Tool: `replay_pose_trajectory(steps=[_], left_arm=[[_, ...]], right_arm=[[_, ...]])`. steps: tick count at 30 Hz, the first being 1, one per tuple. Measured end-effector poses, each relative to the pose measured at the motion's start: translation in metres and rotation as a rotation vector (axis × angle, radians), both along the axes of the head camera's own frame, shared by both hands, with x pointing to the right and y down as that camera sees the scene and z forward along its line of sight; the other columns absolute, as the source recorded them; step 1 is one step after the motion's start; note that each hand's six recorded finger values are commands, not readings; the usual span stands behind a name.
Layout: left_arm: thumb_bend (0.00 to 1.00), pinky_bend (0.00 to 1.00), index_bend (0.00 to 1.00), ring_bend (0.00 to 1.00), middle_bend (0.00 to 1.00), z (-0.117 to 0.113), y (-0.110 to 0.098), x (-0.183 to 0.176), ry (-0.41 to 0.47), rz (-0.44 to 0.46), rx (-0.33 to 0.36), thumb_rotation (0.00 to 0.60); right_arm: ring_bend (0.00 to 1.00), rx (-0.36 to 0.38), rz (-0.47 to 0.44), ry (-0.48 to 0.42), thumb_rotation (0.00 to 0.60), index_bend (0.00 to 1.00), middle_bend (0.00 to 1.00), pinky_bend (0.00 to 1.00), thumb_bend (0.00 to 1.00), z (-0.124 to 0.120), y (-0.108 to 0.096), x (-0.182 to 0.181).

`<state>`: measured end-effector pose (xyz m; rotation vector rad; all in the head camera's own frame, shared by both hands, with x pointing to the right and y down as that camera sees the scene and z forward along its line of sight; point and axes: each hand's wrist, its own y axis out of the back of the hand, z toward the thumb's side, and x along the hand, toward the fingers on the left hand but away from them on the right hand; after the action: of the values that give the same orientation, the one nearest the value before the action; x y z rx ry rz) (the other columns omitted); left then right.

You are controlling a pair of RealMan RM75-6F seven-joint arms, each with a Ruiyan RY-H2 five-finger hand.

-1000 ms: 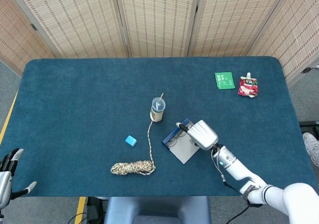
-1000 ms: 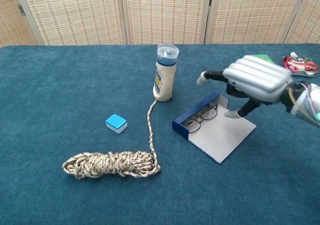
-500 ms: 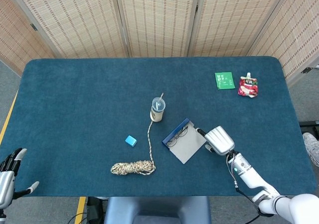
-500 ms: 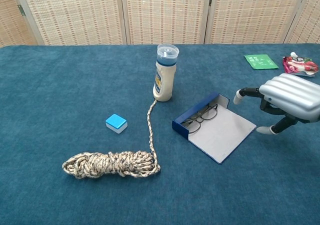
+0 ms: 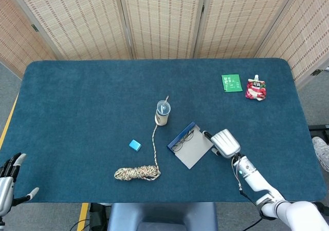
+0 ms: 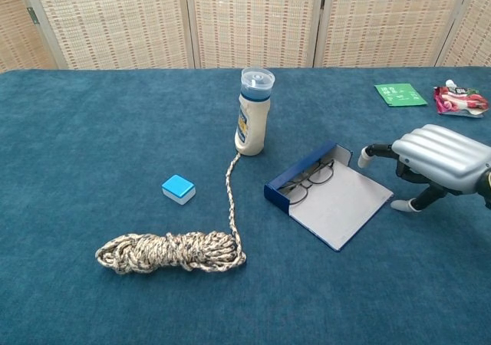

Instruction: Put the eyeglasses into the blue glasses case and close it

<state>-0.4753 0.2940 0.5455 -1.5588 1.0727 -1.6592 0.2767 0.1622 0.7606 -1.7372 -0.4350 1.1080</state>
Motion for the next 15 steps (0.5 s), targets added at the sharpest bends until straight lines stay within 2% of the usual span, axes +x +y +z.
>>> replay_pose_trajectory(steps=[15], left_arm=[[0.20,0.23,0.07,0.12,0.09,0.000,0.000,-0.001,-0.006,0.000,-0.004,0.600]], right_arm=[[1.00,0.022,-0.015,-0.032,0.600,0.29,1.00,1.00,0.21,0.001,-0.007,-0.014]])
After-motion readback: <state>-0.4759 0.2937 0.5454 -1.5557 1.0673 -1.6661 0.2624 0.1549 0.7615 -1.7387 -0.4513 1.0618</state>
